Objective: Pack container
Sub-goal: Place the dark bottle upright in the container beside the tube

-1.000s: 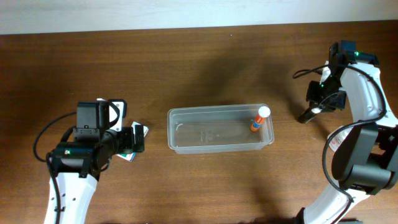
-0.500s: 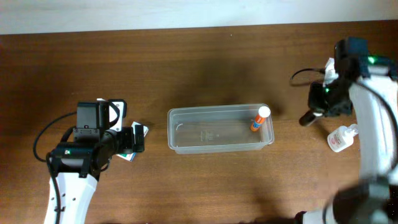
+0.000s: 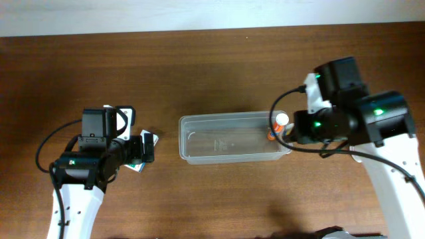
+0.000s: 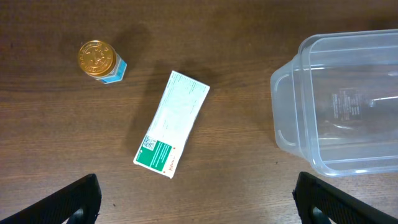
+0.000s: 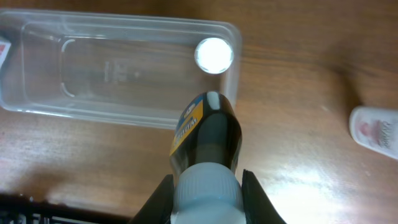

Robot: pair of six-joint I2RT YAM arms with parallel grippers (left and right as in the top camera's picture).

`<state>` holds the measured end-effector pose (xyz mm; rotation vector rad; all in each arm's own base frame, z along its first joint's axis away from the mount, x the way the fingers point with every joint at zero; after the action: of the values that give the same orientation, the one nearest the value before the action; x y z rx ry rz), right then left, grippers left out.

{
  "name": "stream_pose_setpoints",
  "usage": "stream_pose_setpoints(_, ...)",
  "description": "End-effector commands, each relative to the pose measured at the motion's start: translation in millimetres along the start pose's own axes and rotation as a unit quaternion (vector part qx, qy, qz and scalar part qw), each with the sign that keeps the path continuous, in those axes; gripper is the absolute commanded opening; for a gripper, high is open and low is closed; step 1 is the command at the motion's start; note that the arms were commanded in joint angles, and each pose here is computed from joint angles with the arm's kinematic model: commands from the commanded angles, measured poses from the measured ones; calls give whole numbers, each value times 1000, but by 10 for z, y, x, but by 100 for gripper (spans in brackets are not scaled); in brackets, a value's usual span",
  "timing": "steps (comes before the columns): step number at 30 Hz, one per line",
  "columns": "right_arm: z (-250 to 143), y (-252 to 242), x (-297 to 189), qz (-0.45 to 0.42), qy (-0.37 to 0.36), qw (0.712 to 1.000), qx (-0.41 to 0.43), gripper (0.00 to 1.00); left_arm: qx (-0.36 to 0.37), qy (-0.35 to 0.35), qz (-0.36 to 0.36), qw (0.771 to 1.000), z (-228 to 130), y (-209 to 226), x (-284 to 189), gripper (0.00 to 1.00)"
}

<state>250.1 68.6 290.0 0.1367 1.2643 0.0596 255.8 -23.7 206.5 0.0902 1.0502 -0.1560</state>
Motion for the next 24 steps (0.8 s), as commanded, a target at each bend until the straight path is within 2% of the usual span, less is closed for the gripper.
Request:
stream_pose_setpoints(1, -63, 81, 327, -9, 34, 999, -5, 18, -4, -8, -4, 1000, 53, -5, -41, 99)
stream_pose_setpoints(10, -169, -14, 1239, -34, 66, 997, -6, 18, -4, -8, -4, 1000, 52, -5, -41, 100)
stream_pose_setpoints(17, -170, -66, 1521, -59, 90, 994, -7, 18, -4, -5, -5, 1000, 39, -7, -40, 99)
stream_pose_setpoints(24, -157, -61, 1545, -60, 93, 994, -9, 35, -4, -5, -5, 1000, 39, -7, -40, 99)
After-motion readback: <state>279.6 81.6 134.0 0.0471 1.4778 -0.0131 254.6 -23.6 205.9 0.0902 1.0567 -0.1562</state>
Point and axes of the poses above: each gripper's point midway between its finger pads, its own x axis out along the fingers, its own y axis along the line the jaws close on, z = x × y, the point moved 4 cm from there along -x, back along the fingers, and after that the axes turned 8 degrees about x, right-handed, at the moved point
